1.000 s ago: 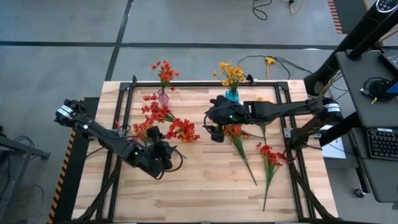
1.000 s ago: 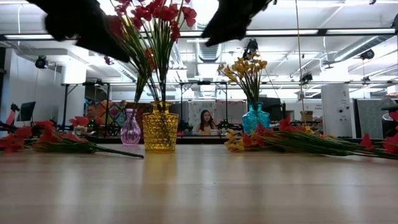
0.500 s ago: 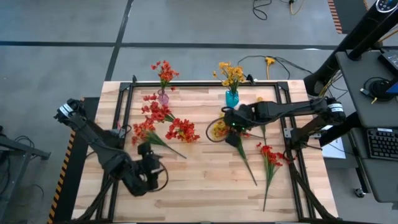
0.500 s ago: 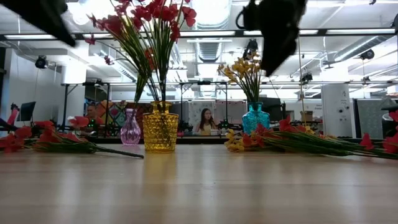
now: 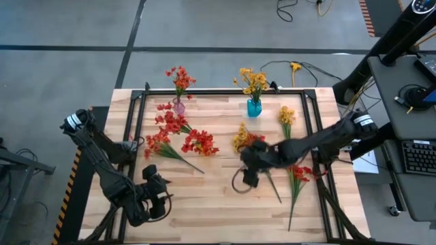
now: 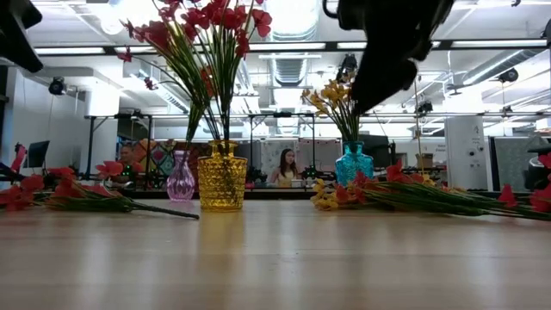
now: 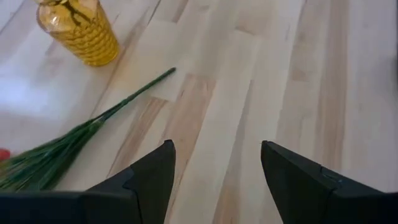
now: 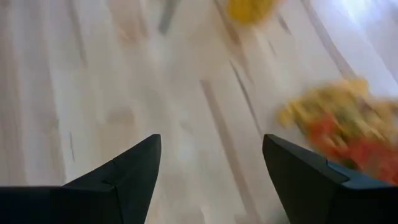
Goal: Sort flowers into vase by color
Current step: Put the left orange flower into the pink vase
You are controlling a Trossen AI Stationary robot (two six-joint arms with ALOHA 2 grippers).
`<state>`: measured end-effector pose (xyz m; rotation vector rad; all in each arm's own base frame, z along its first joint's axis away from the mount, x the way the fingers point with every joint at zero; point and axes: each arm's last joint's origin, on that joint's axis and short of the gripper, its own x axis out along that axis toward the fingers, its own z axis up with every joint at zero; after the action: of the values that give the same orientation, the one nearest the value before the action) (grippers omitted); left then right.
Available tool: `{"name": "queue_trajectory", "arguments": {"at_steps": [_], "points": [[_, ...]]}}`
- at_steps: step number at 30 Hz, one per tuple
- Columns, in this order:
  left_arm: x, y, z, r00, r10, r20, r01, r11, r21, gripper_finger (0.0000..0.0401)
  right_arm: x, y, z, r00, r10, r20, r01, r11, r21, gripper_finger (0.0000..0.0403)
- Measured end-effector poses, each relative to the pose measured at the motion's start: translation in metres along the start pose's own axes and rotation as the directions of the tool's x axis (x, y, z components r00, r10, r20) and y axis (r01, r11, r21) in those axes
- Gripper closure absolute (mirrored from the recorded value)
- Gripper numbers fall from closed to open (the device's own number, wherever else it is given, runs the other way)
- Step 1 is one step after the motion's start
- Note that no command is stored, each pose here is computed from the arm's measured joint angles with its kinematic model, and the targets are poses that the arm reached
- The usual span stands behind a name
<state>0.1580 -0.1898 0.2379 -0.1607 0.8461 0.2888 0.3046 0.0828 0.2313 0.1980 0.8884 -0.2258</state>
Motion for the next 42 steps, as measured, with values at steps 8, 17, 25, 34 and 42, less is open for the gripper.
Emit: {"name": "queue_trajectory", "arguments": {"at_steps": [8,17,25,34,42], "points": [[0.0,0.008,-0.003,0.997,0.073,-0.015,-0.073,0.997,-0.003,0.02,0.058,0.038,-0.013,0.94,0.102,0.324,-0.07,0.992,-0.108,0.0129],[0.002,0.014,-0.004,0.986,0.143,0.085,-0.146,0.989,0.028,0.0213,0.123,0.064,0.012,0.885,-0.049,0.463,0.129,0.981,-0.142,0.0129],[0.024,0.017,-0.025,0.993,0.097,0.064,-0.098,0.995,0.018,0.0216,0.158,0.074,0.012,0.861,-0.121,0.494,0.197,0.975,-0.104,0.0142],[0.032,0.015,-0.033,0.999,0.035,0.041,-0.033,0.999,-0.039,0.0217,0.173,0.079,0.009,0.857,-0.119,0.501,0.195,0.976,-0.102,0.0158],[0.032,0.014,-0.033,0.999,0.032,0.043,-0.03,0.999,-0.042,0.0217,0.176,0.08,0.01,0.834,-0.101,0.542,0.173,0.981,-0.083,0.0152]]}}
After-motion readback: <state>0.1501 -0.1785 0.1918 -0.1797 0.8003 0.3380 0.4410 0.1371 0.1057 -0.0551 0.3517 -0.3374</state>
